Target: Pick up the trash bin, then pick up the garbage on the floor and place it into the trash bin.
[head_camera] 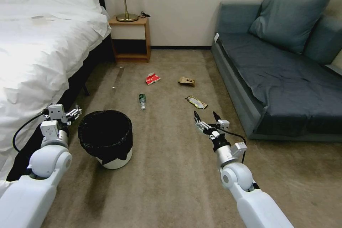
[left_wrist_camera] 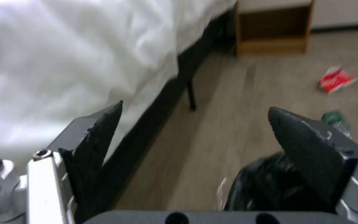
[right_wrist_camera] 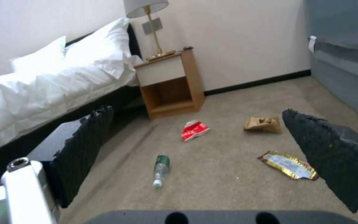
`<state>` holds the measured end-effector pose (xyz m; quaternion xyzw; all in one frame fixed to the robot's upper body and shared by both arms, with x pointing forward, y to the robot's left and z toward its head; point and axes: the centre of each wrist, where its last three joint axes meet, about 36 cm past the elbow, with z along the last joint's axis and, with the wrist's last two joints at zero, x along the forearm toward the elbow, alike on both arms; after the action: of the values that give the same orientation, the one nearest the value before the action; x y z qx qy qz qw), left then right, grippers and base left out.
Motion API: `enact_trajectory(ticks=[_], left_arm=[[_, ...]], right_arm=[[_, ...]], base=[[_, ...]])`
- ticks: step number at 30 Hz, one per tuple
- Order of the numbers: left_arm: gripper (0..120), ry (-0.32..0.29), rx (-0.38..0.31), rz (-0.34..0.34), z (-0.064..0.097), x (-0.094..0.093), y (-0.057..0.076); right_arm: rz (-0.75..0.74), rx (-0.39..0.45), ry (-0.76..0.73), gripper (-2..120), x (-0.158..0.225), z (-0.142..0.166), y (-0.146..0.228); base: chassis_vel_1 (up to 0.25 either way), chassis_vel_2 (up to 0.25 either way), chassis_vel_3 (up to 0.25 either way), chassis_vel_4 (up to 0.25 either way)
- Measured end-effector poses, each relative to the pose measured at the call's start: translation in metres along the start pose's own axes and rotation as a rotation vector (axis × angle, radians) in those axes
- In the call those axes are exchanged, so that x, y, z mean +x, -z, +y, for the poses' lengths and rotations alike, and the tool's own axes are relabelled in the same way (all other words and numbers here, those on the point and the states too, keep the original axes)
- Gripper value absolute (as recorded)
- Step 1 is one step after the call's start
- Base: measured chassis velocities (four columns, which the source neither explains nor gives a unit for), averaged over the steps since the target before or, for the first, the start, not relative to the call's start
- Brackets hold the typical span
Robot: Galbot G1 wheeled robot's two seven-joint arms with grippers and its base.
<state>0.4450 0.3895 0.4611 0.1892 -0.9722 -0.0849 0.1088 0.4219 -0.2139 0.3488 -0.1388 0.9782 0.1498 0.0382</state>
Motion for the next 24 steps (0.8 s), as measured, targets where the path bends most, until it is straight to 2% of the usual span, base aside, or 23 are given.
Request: enact_trajectory(ticks=[1,2,4,5,7,11,13,16,18,19,21,24], left_arm=[[91,0.005,0.008,0.051,0.000,-0.004,0.003],[91,0.005,0.008,0.051,0.000,-0.004,0.003],[91,0.007,0.004,0.147,-0.001,-0.011,0.006],[91,0.007,0.004,0.147,-0.001,-0.011,0.006],[91,-0.002,-0.006,0.215,-0.004,-0.018,0.006],[91,-0.015,-0.021,0.256,-0.005,-0.025,0.006],[91,-0.027,-0.032,0.292,-0.009,-0.037,0.003],[91,-0.031,-0.033,0.306,-0.013,-0.044,0.001],[91,-0.042,-0.024,0.321,-0.023,-0.054,-0.002],[91,-0.042,-0.024,0.321,-0.023,-0.054,-0.002],[91,-0.060,-0.016,0.336,-0.035,-0.063,-0.005],[91,-0.063,-0.015,0.339,-0.038,-0.065,-0.006]], right_arm=[[0.002,0.003,0.000,100,0.001,-0.001,0.000],[0.002,0.003,0.000,100,0.001,-0.001,0.000],[0.005,0.007,-0.002,100,0.005,-0.001,0.000],[0.005,0.007,-0.002,100,0.005,-0.001,0.000],[0.005,0.009,-0.007,100,0.008,-0.001,0.001],[0.003,0.010,-0.013,100,0.011,-0.002,0.002],[0.001,0.012,-0.024,100,0.015,-0.004,0.003],[0.002,0.015,-0.029,100,0.018,-0.005,0.003],[0.004,0.019,-0.038,100,0.024,-0.008,0.003],[0.004,0.019,-0.038,100,0.024,-0.008,0.003],[0.003,0.021,-0.046,100,0.028,-0.010,0.004],[0.003,0.022,-0.047,100,0.028,-0.010,0.004]], base=[[0.000,0.000,0.000,0.000],[0.000,0.000,0.000,0.000],[0.000,0.000,0.000,0.000],[0.000,0.000,0.000,0.000],[0.000,0.000,0.000,0.000],[0.000,0.000,0.000,0.000],[0.000,0.000,0.000,0.000],[0.000,0.000,0.000,0.000],[0.000,0.000,0.000,0.000],[0.000,0.000,0.000,0.000],[0.000,0.000,0.000,0.000],[0.000,0.000,0.000,0.000]])
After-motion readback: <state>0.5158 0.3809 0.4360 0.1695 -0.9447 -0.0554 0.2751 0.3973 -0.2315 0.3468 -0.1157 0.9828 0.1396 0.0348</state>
